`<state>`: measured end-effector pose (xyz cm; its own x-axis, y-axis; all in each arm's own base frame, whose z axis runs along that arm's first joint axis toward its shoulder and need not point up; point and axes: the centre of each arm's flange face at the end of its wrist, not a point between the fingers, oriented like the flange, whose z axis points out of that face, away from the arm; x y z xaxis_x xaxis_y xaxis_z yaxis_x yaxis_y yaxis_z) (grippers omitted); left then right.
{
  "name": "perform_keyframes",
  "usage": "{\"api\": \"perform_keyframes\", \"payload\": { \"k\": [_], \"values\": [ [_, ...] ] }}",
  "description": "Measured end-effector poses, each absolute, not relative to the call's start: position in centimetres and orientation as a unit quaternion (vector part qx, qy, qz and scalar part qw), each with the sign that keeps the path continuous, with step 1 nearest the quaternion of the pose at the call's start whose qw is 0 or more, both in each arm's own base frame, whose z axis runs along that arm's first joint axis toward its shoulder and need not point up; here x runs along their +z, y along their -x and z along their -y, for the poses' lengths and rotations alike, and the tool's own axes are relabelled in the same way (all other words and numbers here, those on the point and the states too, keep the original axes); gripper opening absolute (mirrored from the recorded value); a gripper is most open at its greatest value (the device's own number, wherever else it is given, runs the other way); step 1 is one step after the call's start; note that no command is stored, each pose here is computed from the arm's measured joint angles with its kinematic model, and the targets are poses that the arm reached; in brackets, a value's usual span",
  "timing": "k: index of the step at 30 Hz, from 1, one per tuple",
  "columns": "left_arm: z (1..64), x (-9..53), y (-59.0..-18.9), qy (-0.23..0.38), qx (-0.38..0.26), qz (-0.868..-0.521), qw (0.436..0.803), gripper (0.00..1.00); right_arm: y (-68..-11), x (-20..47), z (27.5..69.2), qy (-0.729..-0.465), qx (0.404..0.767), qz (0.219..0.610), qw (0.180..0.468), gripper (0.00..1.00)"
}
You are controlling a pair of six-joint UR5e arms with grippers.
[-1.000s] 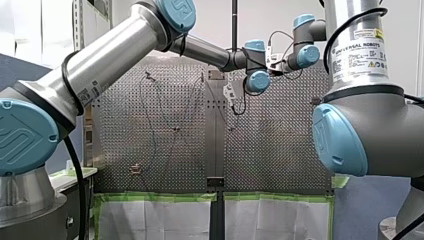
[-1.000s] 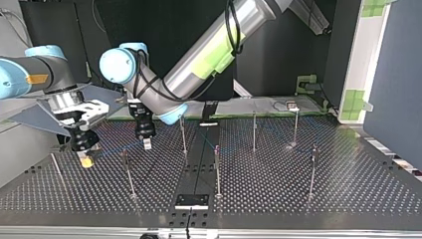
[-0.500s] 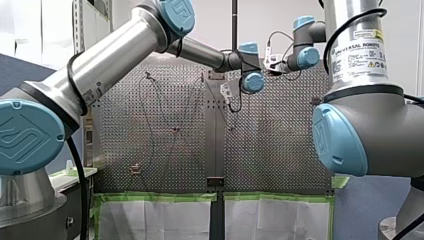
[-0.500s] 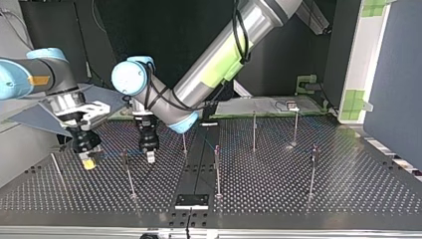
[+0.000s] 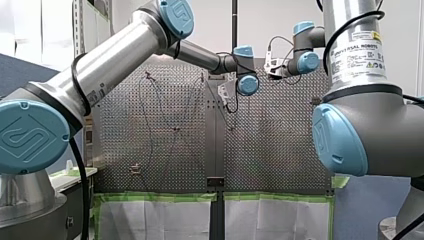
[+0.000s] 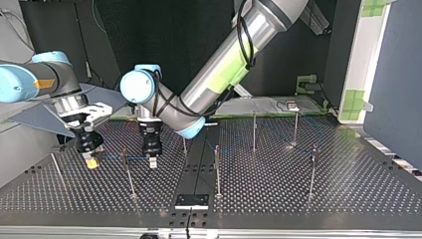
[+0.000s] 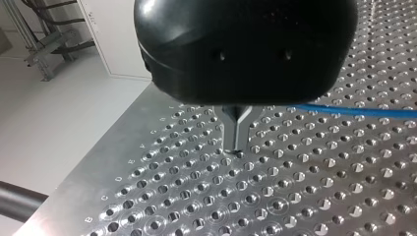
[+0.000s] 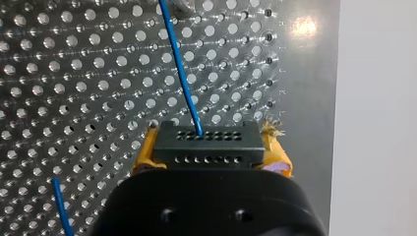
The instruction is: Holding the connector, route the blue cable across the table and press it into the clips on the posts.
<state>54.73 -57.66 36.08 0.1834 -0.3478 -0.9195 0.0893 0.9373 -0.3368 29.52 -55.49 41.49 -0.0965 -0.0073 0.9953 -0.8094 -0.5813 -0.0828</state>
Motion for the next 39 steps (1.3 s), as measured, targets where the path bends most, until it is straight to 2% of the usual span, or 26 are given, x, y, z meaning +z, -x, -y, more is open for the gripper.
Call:
{"api": "perform_keyframes", "payload": {
  "k": [1, 2, 4, 5, 6, 7, 8, 9, 10, 28, 34, 39],
  "values": [
    [57.7, 36.1, -54.7, 0.103, -0.144, -0.623, 0.762, 0.07, -29.5, 41.5, 55.5, -0.599, 0.657, 0.341, 0.305, 0.0],
    [57.8, 36.0, -54.6, 0.102, -0.144, -0.624, 0.761, 0.07, -29.5, 41.5, 55.5, -0.599, 0.657, 0.341, 0.305, 0.0],
    [57.9, 36.0, -54.4, 0.1, -0.145, -0.625, 0.76, 0.31, -29.5, 41.5, 55.5, -0.599, 0.657, 0.341, 0.305, 0.0],
    [58.1, 36.0, -54.2, 0.099, -0.146, -0.626, 0.76, 0.31, -29.5, 41.5, 55.5, -0.599, 0.657, 0.341, 0.305, 0.0],
    [58.2, 35.9, -54.1, 0.098, -0.147, -0.627, 0.759, 0.51, -29.5, 41.4, 55.5, -0.599, 0.657, 0.341, 0.305, 0.0],
    [58.2, 35.9, -54.0, 0.097, -0.147, -0.628, 0.758, 0.66, -29.5, 41.4, 55.5, -0.599, 0.657, 0.341, 0.305, 0.0],
    [58.3, 35.8, -53.9, 0.096, -0.147, -0.629, 0.758, 0.66, -29.5, 41.4, 55.5, -0.599, 0.657, 0.341, 0.305, 0.0],
    [58.4, 35.8, -53.8, 0.095, -0.147, -0.629, 0.757, 0.91, -29.6, 41.4, 55.5, -0.599, 0.657, 0.341, 0.305, 0.0],
    [58.4, 35.7, -53.7, 0.094, -0.148, -0.63, 0.757, 1.0, -29.6, 41.4, 55.5, -0.599, 0.657, 0.341, 0.305, 0.0],
    [58.5, 34.8, -52.4, 0.081, -0.15, -0.661, 0.731, 1.0, -29.5, 41.4, 55.5, -0.599, 0.657, 0.341, 0.304, 0.0],
    [58.7, 34.6, -50.2, 0.078, -0.155, -0.678, 0.714, 1.0, -29.4, 41.4, 55.5, -0.6, 0.656, 0.342, 0.304, 0.0],
    [58.9, 36.0, -48.2, 0.069, -0.172, -0.674, 0.715, 1.0, -29.4, 41.3, 55.5, -0.6, 0.655, 0.343, 0.304, 0.0]
  ]
}}
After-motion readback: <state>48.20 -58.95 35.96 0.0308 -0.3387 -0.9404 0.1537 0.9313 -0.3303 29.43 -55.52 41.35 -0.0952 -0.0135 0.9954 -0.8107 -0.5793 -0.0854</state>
